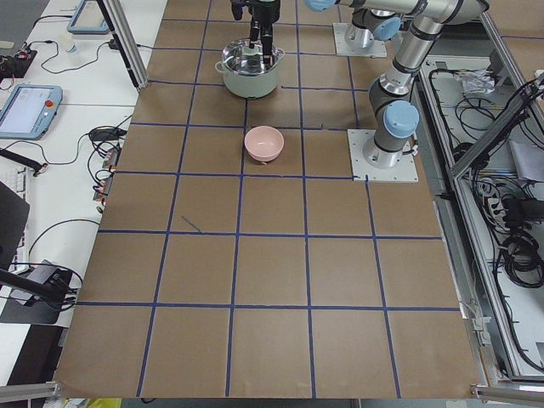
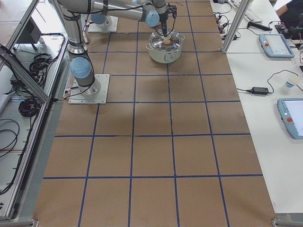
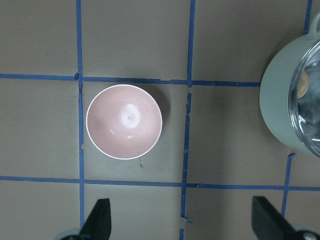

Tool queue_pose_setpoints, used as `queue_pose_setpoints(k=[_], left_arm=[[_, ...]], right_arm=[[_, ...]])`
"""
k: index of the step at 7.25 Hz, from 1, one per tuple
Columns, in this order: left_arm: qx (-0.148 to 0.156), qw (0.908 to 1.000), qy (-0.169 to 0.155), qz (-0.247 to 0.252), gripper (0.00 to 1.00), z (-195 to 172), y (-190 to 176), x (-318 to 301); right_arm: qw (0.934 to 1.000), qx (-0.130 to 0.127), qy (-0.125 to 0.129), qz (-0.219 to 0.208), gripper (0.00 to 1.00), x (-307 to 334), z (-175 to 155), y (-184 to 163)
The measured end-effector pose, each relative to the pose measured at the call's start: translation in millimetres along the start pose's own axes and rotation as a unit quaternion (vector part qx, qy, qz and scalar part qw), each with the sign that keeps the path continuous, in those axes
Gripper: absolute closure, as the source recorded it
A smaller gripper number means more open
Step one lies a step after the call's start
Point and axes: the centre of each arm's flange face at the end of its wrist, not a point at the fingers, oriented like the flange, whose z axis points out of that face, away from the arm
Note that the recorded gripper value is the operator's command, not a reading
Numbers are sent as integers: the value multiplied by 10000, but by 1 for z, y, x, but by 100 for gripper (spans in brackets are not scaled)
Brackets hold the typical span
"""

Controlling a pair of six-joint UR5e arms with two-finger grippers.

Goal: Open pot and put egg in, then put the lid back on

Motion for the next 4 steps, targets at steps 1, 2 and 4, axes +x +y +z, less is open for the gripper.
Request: queue_pose_setpoints(k=[1, 2, 4], left_arm=[[0, 10000, 2, -1, 0, 0, 0, 0], [3, 10000, 5, -2, 0, 0, 0, 0], [7, 10000, 7, 3, 0, -1, 0, 0]], right_arm=[[10000, 26, -5, -29, 3, 1, -1, -2], [9998, 127, 31, -149, 1, 9, -8, -10], [9990, 299, 210, -276, 0, 52, -35, -32]])
